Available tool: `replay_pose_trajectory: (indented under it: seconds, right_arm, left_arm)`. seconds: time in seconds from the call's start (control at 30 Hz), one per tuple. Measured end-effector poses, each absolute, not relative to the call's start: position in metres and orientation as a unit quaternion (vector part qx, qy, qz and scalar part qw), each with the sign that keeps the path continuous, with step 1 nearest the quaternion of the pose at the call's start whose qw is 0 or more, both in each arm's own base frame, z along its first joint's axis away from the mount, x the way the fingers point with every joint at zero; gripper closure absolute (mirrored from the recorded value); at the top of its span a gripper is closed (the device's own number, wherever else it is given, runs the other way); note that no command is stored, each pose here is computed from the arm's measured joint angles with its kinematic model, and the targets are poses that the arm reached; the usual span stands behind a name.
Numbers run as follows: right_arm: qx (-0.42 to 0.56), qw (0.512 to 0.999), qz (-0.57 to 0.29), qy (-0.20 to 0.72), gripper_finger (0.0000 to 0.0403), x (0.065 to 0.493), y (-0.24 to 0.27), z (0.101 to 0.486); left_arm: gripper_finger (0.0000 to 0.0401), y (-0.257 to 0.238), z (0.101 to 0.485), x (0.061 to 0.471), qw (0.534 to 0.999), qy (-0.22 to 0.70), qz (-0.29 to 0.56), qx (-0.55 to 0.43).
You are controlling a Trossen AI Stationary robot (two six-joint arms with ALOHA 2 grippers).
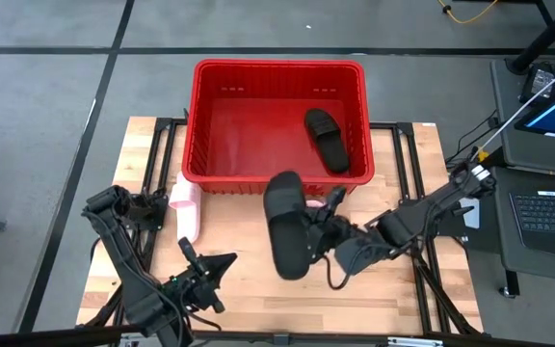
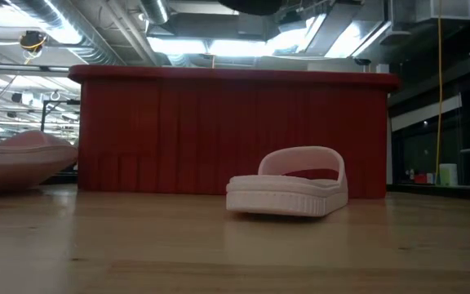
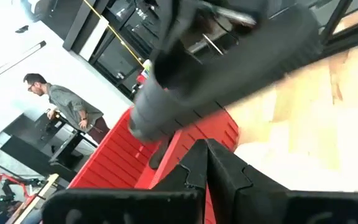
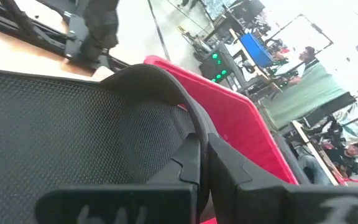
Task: Pick and place slides into bin
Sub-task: Put the black slide into the bin
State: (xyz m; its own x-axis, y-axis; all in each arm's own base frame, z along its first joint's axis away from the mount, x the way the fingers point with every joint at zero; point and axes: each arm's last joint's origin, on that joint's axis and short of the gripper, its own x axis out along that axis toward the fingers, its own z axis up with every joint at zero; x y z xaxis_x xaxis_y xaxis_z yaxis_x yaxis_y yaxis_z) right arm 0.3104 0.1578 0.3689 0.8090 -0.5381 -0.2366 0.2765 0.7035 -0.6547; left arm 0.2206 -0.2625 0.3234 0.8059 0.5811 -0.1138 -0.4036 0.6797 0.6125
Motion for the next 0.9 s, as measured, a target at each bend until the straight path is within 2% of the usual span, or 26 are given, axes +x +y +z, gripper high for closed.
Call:
replay_pose_trajectory:
  seconds: [0.37,0.6,0.9]
  right_arm:
    - [-0.312,0.870,-0.291,0.247,0.0387,0.306,0.089,0.388]
    - [-0.306,0.864,-0.289,0.276,0.0387,0.315,0.038,0.391]
    - [-0.282,0.872,-0.277,0.287,0.0387,0.319,-0.016,0.394]
  left_arm:
    - [0.0400,-0.250,0.278,0.213,0.898,0.148,0.284,0.301]
    - [0.0400,-0.204,0.294,0.208,0.899,0.147,0.324,0.254]
    - [0.0400,-0.155,0.313,0.187,0.893,0.155,0.349,0.239]
